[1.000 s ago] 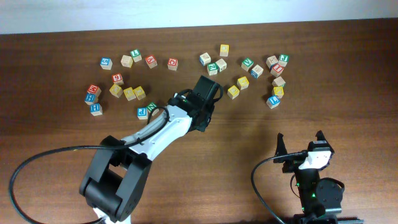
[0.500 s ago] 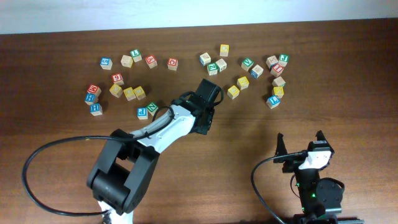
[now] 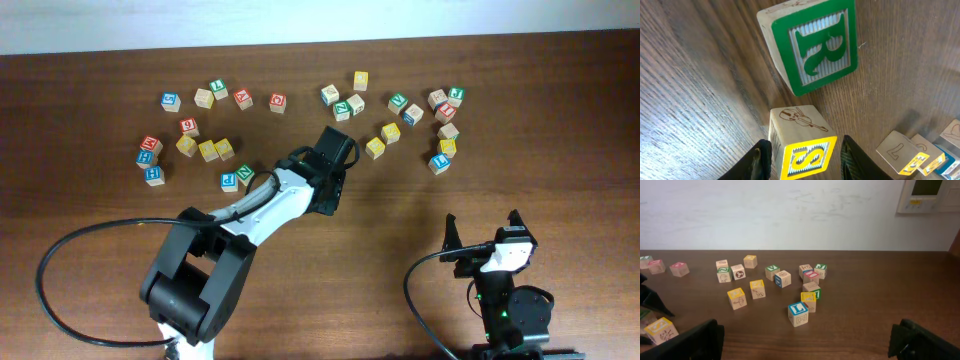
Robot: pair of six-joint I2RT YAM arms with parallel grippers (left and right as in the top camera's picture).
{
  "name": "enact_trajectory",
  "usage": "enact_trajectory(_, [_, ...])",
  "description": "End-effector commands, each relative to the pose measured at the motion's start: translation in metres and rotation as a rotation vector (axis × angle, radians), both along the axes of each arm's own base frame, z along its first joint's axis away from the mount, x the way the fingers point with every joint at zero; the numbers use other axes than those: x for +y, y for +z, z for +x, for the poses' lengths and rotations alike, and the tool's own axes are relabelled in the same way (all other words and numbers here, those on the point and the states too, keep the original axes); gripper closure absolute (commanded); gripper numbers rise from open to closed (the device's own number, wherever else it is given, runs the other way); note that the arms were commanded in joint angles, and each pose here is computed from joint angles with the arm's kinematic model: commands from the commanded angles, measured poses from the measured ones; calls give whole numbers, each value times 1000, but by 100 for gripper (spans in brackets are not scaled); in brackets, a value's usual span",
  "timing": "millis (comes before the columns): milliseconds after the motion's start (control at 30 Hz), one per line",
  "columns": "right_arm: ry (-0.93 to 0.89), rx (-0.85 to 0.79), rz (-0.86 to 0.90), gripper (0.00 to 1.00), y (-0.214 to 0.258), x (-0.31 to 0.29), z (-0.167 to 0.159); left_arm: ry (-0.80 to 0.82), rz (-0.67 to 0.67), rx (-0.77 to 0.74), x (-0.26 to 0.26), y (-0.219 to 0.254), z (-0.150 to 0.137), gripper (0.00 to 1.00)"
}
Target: Spell out RSS
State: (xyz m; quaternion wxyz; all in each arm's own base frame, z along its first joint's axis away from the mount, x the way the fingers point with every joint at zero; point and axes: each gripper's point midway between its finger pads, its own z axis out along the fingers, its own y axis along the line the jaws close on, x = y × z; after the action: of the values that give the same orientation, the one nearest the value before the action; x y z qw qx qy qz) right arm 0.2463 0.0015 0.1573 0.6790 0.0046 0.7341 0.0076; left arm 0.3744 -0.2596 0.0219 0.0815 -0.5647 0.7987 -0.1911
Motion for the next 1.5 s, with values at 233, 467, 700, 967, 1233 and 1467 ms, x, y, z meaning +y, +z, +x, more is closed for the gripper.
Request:
enact_trajectory(233, [-5, 5, -7, 2, -3, -1, 0, -98, 27, -109, 10, 27, 22, 59])
enact_trajectory(467, [-5, 5, -7, 2, -3, -1, 0, -161, 136, -250, 42, 86, 31, 58])
enact_trajectory(700, [-5, 5, -7, 2, -3, -1, 0, -497, 344, -517, 78, 181, 29, 58])
enact_trajectory(967, [-5, 5, -7, 2, -3, -1, 0, -464, 552, -295, 233, 195, -17, 26])
enact_trajectory(1233, [12, -24, 11, 2, 4, 2, 0, -324, 542, -84, 299, 175, -51, 1])
enact_trajectory(1467, [597, 37, 476, 2, 27, 100, -32, -321, 534, -46, 303, 171, -60, 1])
